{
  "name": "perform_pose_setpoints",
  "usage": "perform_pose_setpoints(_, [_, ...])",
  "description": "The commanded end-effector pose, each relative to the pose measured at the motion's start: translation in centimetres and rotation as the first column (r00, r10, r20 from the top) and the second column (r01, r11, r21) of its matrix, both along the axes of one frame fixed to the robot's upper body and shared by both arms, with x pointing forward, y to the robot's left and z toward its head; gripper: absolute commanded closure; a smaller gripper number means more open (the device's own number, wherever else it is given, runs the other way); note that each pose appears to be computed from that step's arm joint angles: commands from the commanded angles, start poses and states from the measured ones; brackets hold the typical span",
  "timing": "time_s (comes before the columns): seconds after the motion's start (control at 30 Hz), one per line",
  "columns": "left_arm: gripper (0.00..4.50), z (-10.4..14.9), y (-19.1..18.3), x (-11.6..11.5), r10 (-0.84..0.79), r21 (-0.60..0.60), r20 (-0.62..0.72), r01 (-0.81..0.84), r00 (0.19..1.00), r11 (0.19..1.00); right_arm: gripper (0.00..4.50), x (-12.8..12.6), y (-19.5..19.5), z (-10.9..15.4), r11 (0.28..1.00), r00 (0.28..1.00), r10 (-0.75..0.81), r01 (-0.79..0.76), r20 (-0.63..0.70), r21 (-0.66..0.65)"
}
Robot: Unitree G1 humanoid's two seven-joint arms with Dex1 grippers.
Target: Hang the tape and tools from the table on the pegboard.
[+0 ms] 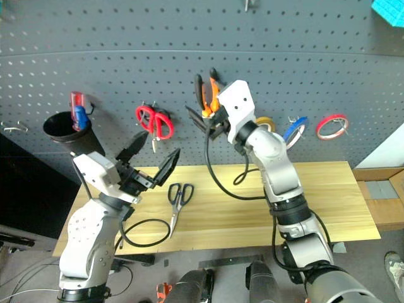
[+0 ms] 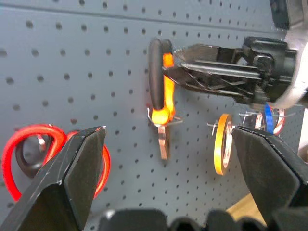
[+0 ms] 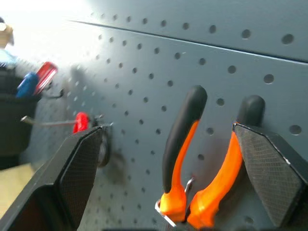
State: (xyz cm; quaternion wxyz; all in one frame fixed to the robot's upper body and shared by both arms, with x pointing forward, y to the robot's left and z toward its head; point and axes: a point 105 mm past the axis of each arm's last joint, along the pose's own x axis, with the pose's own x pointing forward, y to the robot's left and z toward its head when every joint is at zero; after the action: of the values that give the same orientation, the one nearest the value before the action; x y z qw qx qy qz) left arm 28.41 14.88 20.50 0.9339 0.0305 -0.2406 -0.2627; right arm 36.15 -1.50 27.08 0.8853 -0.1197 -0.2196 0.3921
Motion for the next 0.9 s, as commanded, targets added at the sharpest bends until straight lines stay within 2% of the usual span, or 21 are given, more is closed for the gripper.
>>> perform_pose_setpoints(0.03, [0.0,0.1,0.5,-0.4,0.0,0.008,-0.007,0.0,1.0,1.0,0.02,-1.9,-0.5,0.2,0.995,0.995,0.093,-0.093,-0.023,-0.023])
perform_pose_setpoints(0.1, [0.0,-0.9,0.8,-0.5,0.002,0.03,-0.055,0.0,0.998,1.0,0.02,-2.8,-1.1,-0.8,0.988,0.986,0.145,-0.149,-0.084,-0.047])
perform_pose_setpoints(0.17, [0.0,-3.1,2.1,0.0,0.056,0.057,-0.199,-0.045,0.978,0.997,0.02,-4.0,-2.5,-1.6,0.974,0.963,0.212,-0.221,-0.165,-0.041])
perform_pose_setpoints(0.3, [0.0,-7.0,3.1,0.2,0.113,0.092,-0.428,-0.081,0.897,0.992,0.02,-8.1,-4.6,-4.8,0.894,0.848,0.376,-0.438,-0.374,-0.096])
perform_pose_setpoints(0.4, [0.0,-9.3,2.6,-0.2,0.116,0.144,-0.553,-0.042,0.825,0.989,0.02,-8.6,-5.6,-7.6,0.881,0.818,0.326,-0.444,-0.473,-0.161])
perform_pose_setpoints(0.47, [0.0,-11.5,2.6,-0.4,0.173,0.228,-0.632,-0.032,0.755,0.973,0.02,-8.3,-6.0,-10.1,0.882,0.809,0.247,-0.416,-0.533,-0.223])
perform_pose_setpoints(0.53, [0.0,-13.3,1.8,-1.0,0.168,0.251,-0.712,0.023,0.682,0.968,0.02,-8.6,-5.9,-12.0,0.869,0.794,0.215,-0.421,-0.568,-0.26])
perform_pose_setpoints(0.67, [0.0,-15.8,2.2,-0.8,0.29,0.338,-0.776,-0.018,0.561,0.941,0.02,-9.2,-5.1,-12.7,0.863,0.778,0.233,-0.442,-0.583,-0.245])
perform_pose_setpoints(0.8, [0.0,-16.8,3.0,-0.7,0.332,0.333,-0.806,-0.088,0.489,0.939,0.02,-9.0,-4.9,-12.7,0.87,0.778,0.231,-0.433,-0.584,-0.233])
perform_pose_setpoints(0.9, [0.0,-18.1,4.5,-0.5,0.39,0.35,-0.842,-0.171,0.373,0.921,0.02,-9.0,-5.0,-12.6,0.872,0.778,0.232,-0.433,-0.584,-0.229])
